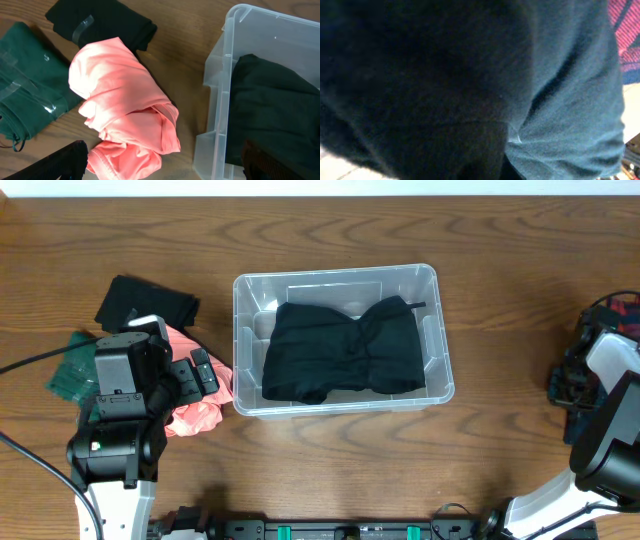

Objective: Pack container
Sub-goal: 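Place the dark teal shirt into the bin and withdraw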

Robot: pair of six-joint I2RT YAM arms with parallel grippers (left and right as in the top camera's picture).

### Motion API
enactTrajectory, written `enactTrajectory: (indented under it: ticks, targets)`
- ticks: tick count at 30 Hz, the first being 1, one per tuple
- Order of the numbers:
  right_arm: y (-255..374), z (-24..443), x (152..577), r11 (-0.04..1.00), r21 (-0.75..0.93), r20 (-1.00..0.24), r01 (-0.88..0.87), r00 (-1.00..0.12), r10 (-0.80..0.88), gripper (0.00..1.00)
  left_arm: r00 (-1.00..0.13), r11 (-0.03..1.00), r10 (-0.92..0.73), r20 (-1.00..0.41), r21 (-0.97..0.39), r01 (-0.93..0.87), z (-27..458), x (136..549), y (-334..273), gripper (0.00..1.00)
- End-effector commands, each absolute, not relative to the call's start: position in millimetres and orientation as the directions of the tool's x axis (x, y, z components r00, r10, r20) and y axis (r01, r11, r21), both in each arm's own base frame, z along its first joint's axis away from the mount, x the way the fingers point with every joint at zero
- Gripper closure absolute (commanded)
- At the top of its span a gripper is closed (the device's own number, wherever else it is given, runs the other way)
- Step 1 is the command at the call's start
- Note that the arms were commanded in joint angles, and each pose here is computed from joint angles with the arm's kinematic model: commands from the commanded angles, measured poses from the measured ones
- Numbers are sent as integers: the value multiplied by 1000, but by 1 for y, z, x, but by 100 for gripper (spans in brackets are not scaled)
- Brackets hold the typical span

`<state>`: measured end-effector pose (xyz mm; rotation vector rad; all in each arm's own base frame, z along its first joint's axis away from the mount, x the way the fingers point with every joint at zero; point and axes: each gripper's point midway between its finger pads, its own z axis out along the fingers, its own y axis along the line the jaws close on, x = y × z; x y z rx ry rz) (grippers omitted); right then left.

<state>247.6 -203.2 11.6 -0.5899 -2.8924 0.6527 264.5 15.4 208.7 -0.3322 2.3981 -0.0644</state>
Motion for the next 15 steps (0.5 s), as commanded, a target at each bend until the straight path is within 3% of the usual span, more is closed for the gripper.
enactTrajectory:
  ticks: [1,8,11,15]
  targets:
    - [-190,43,285,855,-371,-81,363,-929,360,99,-705,967,-249,-664,-125,-223,217,267,19,2]
    - [-123,162,355,939,-267,-356,215,-928,111,99,-705,967,-249,-664,-126,-224,217,267,19,2]
    - [-68,217,376,974,-203,-511,98,-860,-20,99,-705,967,-249,-664,-126,-224,217,267,19,2]
    - [26,268,381,961,-204,-641,-188,-716,-277,99,-705,967,-249,-664,-126,-224,217,267,19,2]
